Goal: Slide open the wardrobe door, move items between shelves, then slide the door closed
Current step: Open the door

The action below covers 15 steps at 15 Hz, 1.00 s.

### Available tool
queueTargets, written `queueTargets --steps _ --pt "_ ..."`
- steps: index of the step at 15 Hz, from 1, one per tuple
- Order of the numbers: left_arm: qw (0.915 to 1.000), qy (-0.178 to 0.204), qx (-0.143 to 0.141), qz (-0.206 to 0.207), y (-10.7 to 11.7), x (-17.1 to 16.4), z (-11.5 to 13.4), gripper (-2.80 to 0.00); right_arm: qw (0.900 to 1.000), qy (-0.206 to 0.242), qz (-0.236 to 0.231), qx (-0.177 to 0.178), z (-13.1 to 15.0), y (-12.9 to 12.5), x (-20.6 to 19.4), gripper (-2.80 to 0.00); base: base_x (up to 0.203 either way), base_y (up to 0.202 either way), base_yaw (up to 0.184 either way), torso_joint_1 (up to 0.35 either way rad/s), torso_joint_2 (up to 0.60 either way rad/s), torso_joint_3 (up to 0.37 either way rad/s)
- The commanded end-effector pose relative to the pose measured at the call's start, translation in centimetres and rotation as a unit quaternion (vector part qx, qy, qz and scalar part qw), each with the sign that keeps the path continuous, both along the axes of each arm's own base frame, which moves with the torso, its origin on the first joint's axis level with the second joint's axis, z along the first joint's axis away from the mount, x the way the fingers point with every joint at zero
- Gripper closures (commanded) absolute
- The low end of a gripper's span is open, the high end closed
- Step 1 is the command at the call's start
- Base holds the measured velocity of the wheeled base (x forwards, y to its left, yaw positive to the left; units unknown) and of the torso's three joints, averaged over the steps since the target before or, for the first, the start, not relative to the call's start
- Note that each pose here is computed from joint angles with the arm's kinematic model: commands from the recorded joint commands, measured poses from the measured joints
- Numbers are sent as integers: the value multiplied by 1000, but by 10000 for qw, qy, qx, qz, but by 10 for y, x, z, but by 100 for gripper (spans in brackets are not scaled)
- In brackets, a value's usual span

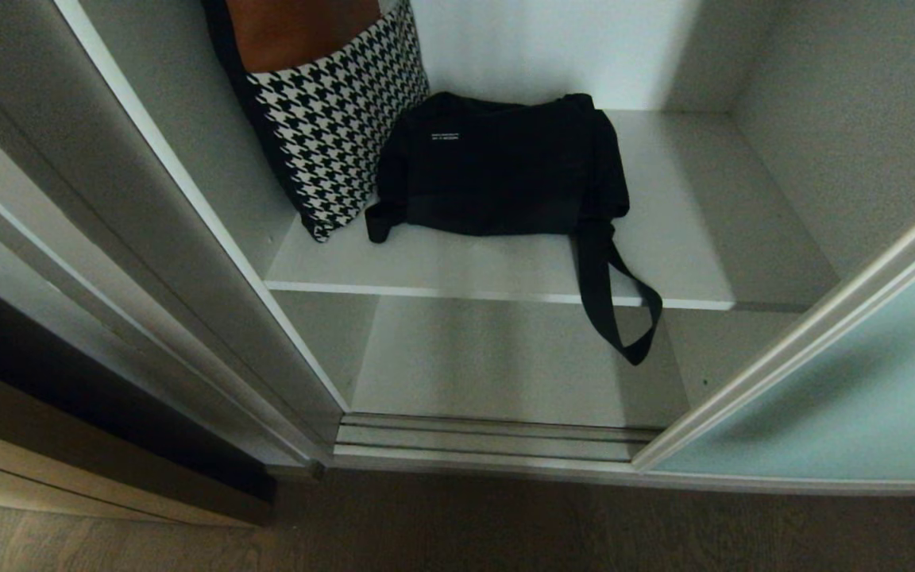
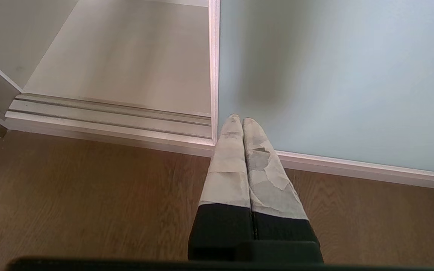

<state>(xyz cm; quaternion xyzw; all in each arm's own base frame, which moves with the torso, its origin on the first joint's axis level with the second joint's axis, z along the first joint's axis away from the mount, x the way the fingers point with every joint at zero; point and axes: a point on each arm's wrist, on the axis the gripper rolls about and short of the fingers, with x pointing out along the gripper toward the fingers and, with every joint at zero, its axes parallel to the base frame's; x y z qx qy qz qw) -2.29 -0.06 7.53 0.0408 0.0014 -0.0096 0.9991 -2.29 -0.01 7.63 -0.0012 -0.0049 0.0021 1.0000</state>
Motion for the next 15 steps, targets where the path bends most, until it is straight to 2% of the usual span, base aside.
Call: queueTargets --steps 1,10,14,15 --pt "10000 28 6 4 0 0 0 0 10000 -5 2 -4 0 0 0 0 0 0 0 0 0 0" --pt "9998 17 -177 76 0 0 0 0 10000 -11 2 -6 0 0 0 0 0 0 0 0 0 0" --pt "9998 15 -186 81 0 0 0 0 9993 20 107 -353 -1 0 0 0 0 0 0 0 0 0" --pt "9998 15 -193 81 0 0 0 0 9992 -123 146 -358 3 1 -1 0 0 0 0 0 0 0"
